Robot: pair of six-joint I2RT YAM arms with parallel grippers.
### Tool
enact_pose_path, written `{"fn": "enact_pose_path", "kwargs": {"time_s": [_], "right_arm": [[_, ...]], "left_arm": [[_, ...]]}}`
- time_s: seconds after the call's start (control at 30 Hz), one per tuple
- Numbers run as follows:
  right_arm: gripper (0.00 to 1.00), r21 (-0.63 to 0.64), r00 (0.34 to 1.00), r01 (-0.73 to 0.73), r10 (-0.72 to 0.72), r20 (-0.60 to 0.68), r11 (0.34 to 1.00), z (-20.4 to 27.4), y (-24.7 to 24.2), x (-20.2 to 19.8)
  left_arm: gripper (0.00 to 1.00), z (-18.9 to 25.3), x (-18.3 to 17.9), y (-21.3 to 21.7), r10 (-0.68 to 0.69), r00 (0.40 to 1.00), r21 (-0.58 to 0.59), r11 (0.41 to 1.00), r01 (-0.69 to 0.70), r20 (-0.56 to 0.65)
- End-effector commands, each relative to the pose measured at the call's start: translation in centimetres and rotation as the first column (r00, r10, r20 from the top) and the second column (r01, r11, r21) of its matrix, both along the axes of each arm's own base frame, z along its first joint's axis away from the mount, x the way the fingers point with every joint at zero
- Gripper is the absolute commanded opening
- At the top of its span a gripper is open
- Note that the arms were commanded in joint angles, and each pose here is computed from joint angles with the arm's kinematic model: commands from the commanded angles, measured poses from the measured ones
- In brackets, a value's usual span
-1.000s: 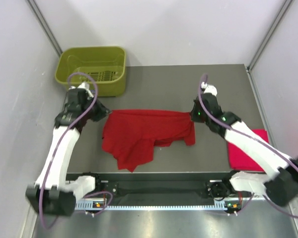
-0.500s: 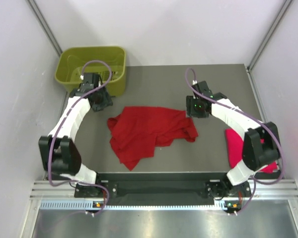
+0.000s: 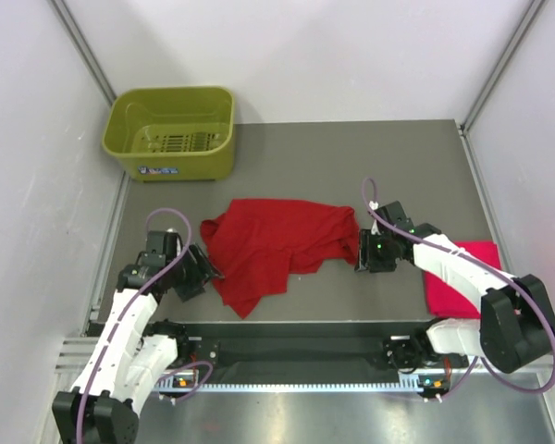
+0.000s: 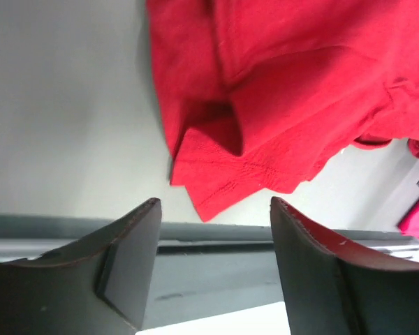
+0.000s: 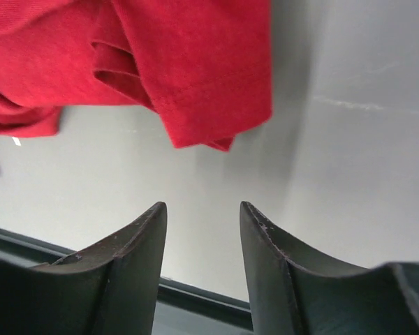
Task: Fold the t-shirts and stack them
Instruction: Flatten the tshirt out
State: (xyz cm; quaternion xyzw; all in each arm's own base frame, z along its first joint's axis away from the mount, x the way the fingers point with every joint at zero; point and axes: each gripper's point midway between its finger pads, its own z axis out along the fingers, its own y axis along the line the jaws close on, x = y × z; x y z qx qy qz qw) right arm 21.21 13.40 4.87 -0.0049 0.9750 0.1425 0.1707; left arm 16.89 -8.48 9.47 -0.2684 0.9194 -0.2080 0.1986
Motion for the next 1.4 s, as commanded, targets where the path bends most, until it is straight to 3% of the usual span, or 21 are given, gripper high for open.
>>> {"fn": "enact_pose_path", "kwargs": {"time_s": [0.0,0.03,0.17,0.33,0.5,0.77,0.9,1.03,1.37], "right_arm": [[0.46,0.097,0.996,0.008,-0.017,0.086,0.995,1.3,1.9,2.4],[0.46,0.084,0.995,0.016,-0.024,0.096,0.996,1.3,1.7,2.7],[0.47,0.071,0.992,0.03,-0.038,0.124,0.997,1.6,1.5,3.7],[0.45,0.065,0.994,0.019,-0.026,0.104,0.998,1.2,1.7,4.2],[0.36,0.097,0.994,0.011,-0.021,0.106,0.995,1.7,2.2,4.5],[0.3,0.119,0.992,0.01,-0.024,0.122,0.993,2.1,2.1,3.9],[0.3,0.129,0.991,0.013,-0.031,0.133,0.992,2.5,2.1,3.9],[0.3,0.132,0.99,0.022,-0.039,0.134,0.991,2.3,2.0,4.0],[0.3,0.13,0.991,0.033,-0.05,0.123,0.991,1.8,1.8,3.7]], "left_arm": [[0.65,-0.6,-0.7,-0.8,0.038,0.997,-0.057,0.997,-0.043,-0.074],[0.59,-0.8,-1.1,-0.5,0.04,0.994,-0.038,0.998,-0.044,-0.098],[0.52,-0.9,-1.4,0.1,0.041,0.994,-0.005,0.999,-0.041,-0.102],[0.52,-2.3,-2.0,-1.5,-0.011,0.989,-0.086,0.996,-0.002,-0.149],[0.54,-3.3,-1.7,-1.2,-0.031,0.989,-0.028,0.999,0.028,-0.141],[0.39,-5.8,-1.0,-1.0,0.02,0.986,-0.014,1.0,-0.023,-0.164],[0.47,-7.1,-1.9,-1.2,0.02,0.976,-0.013,1.0,-0.023,-0.215],[0.47,-8.3,-2.2,-1.4,0.037,0.973,-0.021,0.999,-0.043,-0.229],[0.24,-8.7,-1.8,-1.7,0.025,0.971,-0.026,0.999,-0.032,-0.238]]}}
